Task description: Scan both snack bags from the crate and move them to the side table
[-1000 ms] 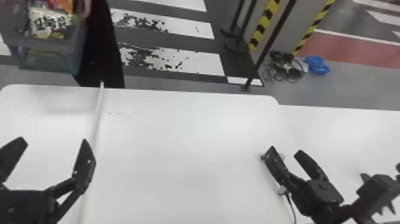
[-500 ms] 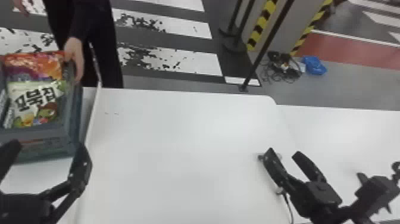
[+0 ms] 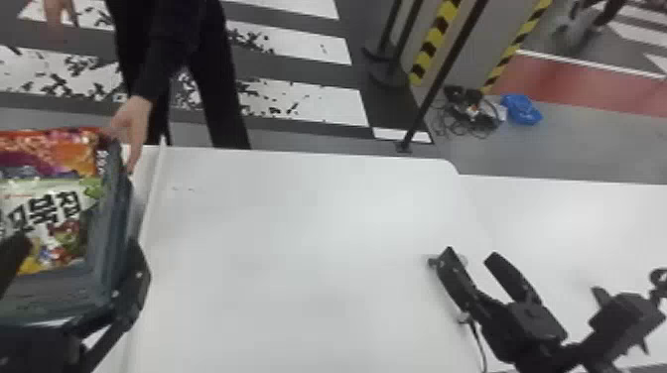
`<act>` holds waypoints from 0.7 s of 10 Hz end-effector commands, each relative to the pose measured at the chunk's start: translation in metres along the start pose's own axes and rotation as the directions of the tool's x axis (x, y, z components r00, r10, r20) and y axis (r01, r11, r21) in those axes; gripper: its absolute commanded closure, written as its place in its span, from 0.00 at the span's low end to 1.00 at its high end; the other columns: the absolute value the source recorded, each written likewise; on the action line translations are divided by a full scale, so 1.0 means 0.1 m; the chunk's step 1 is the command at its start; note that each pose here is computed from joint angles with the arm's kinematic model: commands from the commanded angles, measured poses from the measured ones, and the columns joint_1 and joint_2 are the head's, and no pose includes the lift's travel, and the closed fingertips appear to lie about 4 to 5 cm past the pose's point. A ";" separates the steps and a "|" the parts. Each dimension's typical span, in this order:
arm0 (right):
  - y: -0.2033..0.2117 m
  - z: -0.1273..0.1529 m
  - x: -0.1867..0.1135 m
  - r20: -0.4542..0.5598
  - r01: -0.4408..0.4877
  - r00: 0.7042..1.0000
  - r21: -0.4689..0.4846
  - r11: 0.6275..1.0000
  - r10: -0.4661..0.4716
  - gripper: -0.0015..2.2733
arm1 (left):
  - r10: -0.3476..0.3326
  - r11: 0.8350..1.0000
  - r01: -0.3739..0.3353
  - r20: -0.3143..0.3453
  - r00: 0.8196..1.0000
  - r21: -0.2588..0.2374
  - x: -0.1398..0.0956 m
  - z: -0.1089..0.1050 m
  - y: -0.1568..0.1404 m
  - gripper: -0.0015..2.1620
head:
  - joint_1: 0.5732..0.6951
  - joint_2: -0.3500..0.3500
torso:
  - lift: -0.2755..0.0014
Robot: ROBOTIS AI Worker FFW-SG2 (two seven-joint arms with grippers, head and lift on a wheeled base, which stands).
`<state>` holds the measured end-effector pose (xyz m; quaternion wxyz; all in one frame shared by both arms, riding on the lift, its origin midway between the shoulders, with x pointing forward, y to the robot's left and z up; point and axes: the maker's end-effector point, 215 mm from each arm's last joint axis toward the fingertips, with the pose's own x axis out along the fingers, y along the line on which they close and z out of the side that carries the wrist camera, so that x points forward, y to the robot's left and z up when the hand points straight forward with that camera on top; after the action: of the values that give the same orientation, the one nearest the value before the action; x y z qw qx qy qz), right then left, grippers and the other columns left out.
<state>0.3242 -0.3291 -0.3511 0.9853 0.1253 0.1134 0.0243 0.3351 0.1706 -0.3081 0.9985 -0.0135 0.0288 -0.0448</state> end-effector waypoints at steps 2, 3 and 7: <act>-0.01 -0.01 -0.01 -0.004 0.002 1.000 0.002 1.000 -0.002 0.06 | 0.007 1.000 -0.007 -0.006 1.000 0.002 0.02 -0.02 0.05 0.04 | 1.00 0.11 | 0.89; -0.01 -0.02 -0.01 -0.004 0.003 1.000 0.001 1.000 -0.003 0.06 | 0.012 1.000 -0.012 -0.014 1.000 0.001 0.02 -0.04 0.07 0.04 | 1.00 0.11 | 0.89; 0.05 -0.02 -0.02 -0.004 -0.012 1.000 0.008 1.000 0.012 0.06 | 0.042 0.999 -0.044 -0.183 0.982 -0.004 0.26 -0.37 0.37 0.04 | 1.00 0.16 | 0.89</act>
<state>0.3221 -0.3245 -0.3512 0.9846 0.1290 0.1143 0.0298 0.3577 0.1990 -0.3409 0.9941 -0.0131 0.1034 -0.0285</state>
